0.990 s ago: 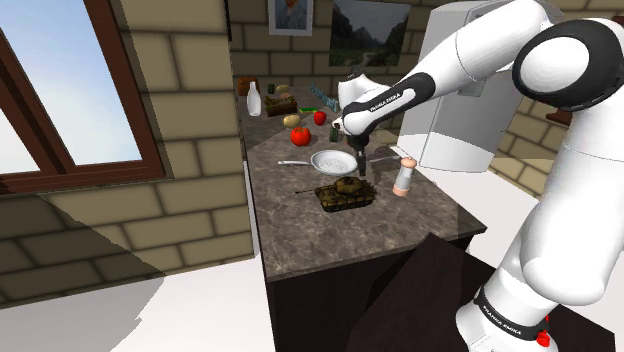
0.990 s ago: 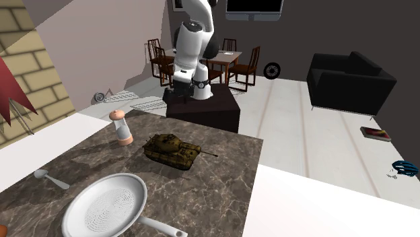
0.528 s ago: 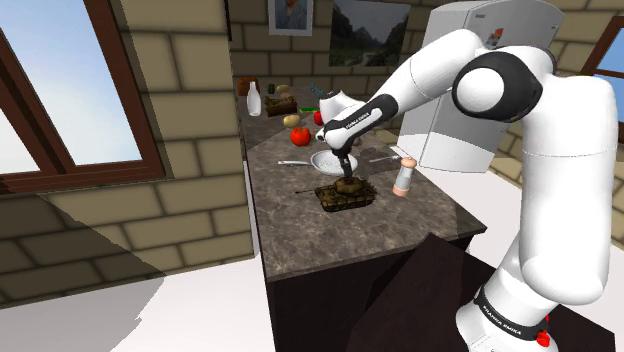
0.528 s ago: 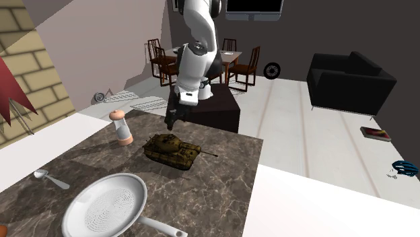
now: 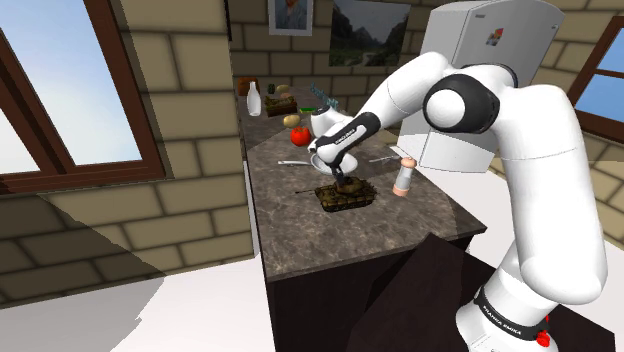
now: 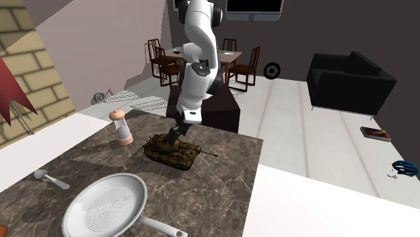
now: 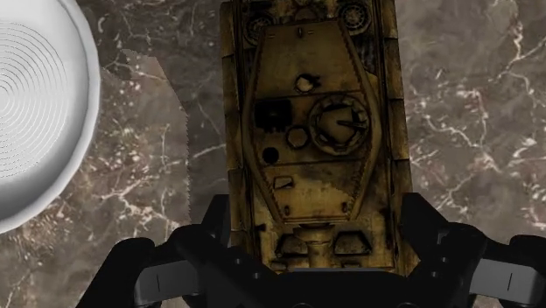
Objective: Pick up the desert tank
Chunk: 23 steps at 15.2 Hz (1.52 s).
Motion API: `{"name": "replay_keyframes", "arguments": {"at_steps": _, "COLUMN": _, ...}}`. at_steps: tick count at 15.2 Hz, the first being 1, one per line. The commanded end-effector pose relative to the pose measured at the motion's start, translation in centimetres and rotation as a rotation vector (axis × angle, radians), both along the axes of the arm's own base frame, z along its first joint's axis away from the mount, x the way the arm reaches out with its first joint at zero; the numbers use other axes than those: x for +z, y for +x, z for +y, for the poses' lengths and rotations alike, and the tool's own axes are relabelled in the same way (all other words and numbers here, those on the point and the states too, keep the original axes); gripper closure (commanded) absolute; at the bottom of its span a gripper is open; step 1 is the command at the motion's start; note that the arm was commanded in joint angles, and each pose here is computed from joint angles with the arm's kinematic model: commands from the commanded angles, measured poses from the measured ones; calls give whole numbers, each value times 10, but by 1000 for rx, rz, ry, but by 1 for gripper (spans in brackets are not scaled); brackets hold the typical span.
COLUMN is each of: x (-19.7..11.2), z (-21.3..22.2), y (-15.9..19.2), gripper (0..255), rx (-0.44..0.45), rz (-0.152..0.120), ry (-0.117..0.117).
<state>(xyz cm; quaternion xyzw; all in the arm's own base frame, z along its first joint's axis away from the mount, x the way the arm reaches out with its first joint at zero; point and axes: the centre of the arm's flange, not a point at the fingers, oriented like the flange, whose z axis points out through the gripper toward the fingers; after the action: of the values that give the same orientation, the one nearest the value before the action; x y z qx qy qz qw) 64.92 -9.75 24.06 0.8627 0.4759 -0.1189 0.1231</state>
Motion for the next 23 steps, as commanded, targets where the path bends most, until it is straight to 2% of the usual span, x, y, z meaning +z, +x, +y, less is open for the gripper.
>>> {"name": "replay_keyframes", "arguments": {"at_steps": 1, "x": -10, "z": 1, "y": 0, "gripper": 0, "rx": 1, "rz": 0, "ry": 0}}
{"name": "replay_keyframes", "arguments": {"at_steps": 4, "x": -18, "z": 1, "y": 0, "gripper": 0, "rx": 1, "rz": 0, "ry": 0}}
{"name": "replay_keyframes", "arguments": {"at_steps": 5, "x": -19, "z": 0, "y": 0, "gripper": 255, "rx": 1, "rz": 0, "ry": 0}}
{"name": "replay_keyframes", "arguments": {"at_steps": 14, "x": -18, "z": 1, "y": 0, "gripper": 255, "rx": 1, "rz": 0, "ry": 0}}
{"name": "replay_keyframes", "arguments": {"at_steps": 23, "x": 29, "z": 1, "y": 0, "gripper": 255, "rx": 1, "rz": 0, "ry": 0}}
